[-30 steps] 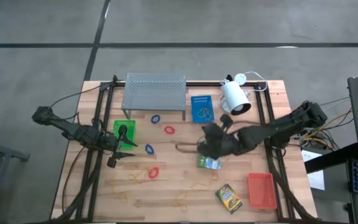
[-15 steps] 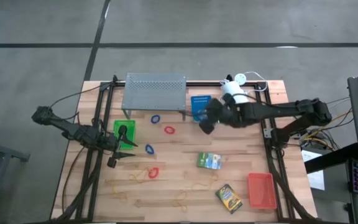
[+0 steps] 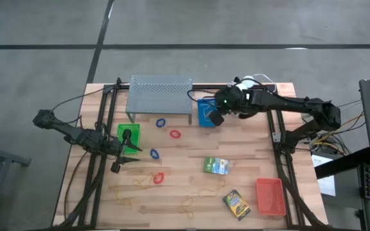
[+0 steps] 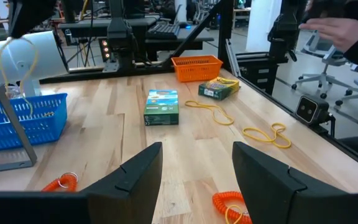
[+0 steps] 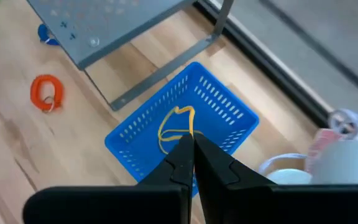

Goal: Pick & Place Office Desk Supplies
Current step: Put the yellow rubber band into the blue bin

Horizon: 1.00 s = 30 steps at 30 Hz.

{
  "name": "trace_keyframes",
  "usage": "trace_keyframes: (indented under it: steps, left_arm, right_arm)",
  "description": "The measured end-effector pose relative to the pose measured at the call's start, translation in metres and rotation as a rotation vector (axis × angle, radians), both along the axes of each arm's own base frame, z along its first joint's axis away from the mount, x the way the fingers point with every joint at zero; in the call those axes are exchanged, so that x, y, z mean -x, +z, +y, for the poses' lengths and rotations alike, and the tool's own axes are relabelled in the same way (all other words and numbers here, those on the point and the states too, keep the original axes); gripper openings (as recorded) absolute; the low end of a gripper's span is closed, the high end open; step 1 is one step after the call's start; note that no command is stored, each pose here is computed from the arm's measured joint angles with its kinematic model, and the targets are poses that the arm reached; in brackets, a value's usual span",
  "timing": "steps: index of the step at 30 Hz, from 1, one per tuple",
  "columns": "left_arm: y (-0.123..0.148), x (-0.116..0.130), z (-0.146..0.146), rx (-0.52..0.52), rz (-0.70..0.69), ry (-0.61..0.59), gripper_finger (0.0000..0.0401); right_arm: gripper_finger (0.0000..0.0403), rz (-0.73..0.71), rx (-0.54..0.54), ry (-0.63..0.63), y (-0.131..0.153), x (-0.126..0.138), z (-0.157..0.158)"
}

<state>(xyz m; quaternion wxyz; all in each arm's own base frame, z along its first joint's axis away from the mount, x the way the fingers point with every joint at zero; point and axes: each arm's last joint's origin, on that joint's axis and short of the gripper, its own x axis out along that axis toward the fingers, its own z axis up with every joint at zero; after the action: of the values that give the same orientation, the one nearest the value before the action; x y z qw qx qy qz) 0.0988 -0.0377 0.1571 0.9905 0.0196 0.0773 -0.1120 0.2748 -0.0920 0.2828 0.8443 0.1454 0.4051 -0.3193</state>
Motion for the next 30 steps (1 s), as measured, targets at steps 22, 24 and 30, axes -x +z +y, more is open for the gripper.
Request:
trace_keyframes:
  steps: [22,24,30]
  left_arm:
    - [0.000,0.000,0.000,0.000,0.000,0.000,0.0200]
    - [0.000,0.000,0.000,0.000,0.000,0.000,0.0200]
    - [0.000,0.000,0.000,0.000,0.000,0.000,0.0200]
  right_arm:
    - [0.0008,0.109,-0.174,0.038,-0.066,-0.012,-0.041]
    - [0.0008,0.165,-0.190,0.053,-0.066,-0.019,-0.044]
    - [0.0008,0.261,-0.224,0.071,-0.060,-0.034,-0.051]
